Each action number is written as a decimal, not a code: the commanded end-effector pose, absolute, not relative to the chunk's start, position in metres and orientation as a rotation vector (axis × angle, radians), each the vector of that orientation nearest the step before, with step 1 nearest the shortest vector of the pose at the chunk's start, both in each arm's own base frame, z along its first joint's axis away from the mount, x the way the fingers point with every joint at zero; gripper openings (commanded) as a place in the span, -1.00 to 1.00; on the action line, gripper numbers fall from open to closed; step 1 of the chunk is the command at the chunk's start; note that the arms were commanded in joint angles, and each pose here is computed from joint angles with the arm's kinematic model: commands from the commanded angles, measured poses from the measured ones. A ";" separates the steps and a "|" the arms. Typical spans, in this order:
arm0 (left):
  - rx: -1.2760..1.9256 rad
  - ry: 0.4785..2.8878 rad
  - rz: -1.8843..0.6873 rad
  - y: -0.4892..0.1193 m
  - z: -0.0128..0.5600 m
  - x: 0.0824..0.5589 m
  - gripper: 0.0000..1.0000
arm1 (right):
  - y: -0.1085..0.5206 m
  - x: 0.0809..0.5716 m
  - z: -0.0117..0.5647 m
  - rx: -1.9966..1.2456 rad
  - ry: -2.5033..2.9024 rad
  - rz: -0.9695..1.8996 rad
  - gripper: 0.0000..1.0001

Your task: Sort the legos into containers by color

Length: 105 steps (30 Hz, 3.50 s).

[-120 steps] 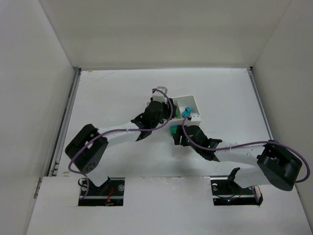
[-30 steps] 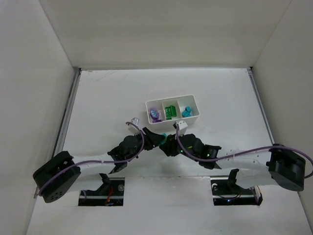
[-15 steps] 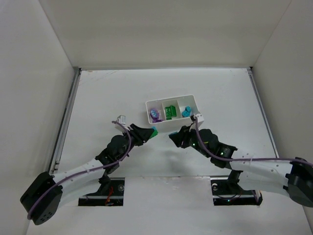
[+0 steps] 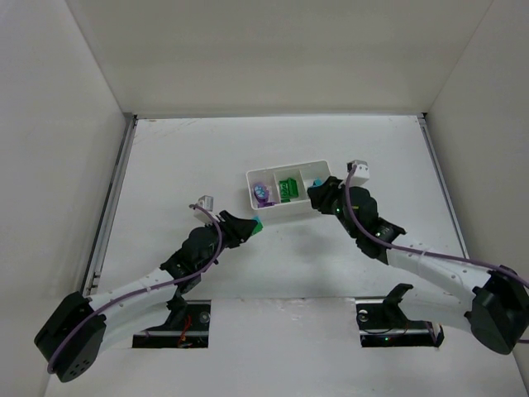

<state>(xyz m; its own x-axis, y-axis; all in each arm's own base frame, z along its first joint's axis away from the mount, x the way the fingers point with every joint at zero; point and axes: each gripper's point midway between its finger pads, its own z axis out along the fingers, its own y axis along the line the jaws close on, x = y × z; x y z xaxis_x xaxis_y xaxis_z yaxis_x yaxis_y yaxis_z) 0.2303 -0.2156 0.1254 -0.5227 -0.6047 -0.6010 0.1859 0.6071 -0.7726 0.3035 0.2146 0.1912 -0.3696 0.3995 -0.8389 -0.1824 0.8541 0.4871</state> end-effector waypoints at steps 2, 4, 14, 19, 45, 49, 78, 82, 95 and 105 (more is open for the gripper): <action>-0.324 1.793 -1.055 -0.216 0.153 0.238 -0.56 | 0.208 0.327 0.218 0.211 1.781 0.576 -0.16; -0.318 1.795 -1.051 -0.217 0.152 0.237 -0.56 | 0.202 0.338 0.213 0.232 1.791 0.528 -0.16; -0.299 1.764 -1.082 -0.222 0.165 0.233 -0.55 | 0.189 0.378 0.190 0.302 1.826 0.395 -0.09; -0.303 1.750 -1.090 -0.219 0.169 0.233 -0.54 | 0.184 0.388 0.182 0.312 1.835 0.359 -0.09; -0.307 1.737 -1.074 -0.216 0.174 0.239 -0.53 | 0.184 0.394 0.148 0.290 1.900 0.309 -0.07; -0.306 1.740 -1.079 -0.217 0.175 0.241 -0.53 | 0.183 0.392 0.148 0.295 1.897 0.316 -0.06; -0.342 1.489 -1.433 -0.222 0.230 0.223 -0.50 | 0.305 0.252 0.244 -0.019 1.766 1.344 0.68; -0.369 1.461 -1.497 -0.220 0.233 0.218 -0.50 | 0.326 0.232 0.255 -0.060 1.724 1.526 0.73; -0.412 1.434 -1.544 -0.216 0.232 0.213 -0.50 | 0.359 0.215 0.238 -0.098 1.766 1.737 0.55; -0.408 1.447 -1.569 -0.219 0.230 0.211 -0.49 | 0.369 0.213 0.237 -0.090 1.737 1.863 0.19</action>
